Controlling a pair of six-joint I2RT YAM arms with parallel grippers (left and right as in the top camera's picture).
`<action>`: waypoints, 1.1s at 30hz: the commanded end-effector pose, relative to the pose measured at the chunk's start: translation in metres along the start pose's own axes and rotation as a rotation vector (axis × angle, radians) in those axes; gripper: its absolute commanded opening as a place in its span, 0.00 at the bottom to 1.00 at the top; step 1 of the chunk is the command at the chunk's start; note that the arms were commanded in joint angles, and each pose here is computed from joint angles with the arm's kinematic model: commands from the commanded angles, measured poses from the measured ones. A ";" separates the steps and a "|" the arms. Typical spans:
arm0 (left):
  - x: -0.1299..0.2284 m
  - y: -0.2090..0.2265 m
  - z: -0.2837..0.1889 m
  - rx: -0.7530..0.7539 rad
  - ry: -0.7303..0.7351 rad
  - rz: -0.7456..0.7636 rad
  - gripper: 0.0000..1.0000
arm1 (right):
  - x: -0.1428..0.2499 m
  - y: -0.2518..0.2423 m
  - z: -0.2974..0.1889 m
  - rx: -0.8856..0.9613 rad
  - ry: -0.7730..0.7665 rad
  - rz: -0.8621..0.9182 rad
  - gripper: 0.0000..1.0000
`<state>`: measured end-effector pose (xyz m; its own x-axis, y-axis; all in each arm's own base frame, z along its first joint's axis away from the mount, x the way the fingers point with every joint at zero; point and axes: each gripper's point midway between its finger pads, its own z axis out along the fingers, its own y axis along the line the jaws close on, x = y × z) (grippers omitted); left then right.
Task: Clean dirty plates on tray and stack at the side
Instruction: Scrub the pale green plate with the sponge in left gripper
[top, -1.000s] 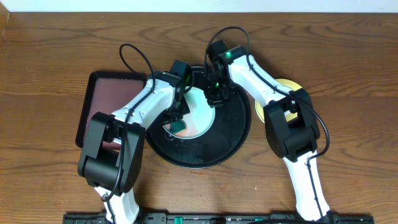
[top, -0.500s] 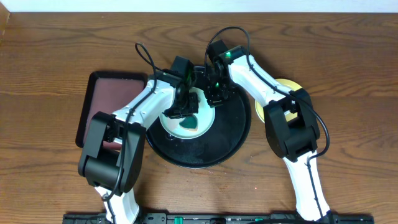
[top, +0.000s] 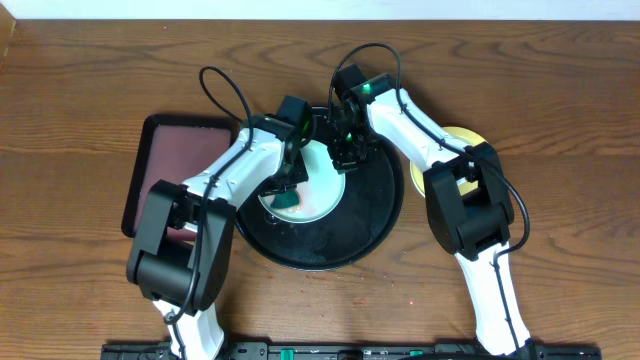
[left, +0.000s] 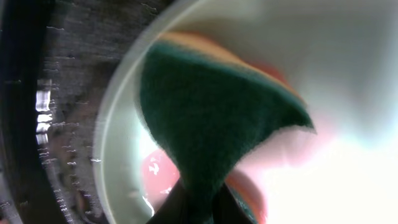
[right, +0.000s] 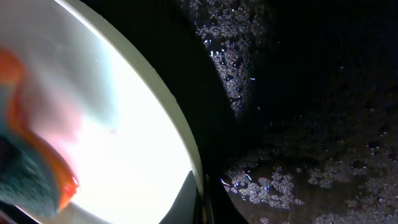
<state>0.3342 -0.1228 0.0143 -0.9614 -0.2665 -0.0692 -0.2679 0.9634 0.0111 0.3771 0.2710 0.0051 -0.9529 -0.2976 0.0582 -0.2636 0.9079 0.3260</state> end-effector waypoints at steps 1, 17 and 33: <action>0.046 -0.040 0.000 0.272 0.227 0.218 0.07 | 0.002 -0.008 -0.003 0.042 -0.004 0.017 0.01; -0.054 -0.008 0.001 -0.019 -0.238 0.084 0.07 | 0.004 -0.008 -0.003 0.044 0.001 0.019 0.01; -0.023 0.044 -0.072 -0.146 -0.188 0.077 0.07 | 0.005 -0.007 -0.003 0.038 0.005 0.018 0.01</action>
<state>0.3376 -0.0755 0.0654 -0.9665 -0.1373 -0.2169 -0.1885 0.9531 0.2367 0.3765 0.2707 0.0051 -0.9529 -0.2971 0.0614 -0.2623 0.9085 0.3254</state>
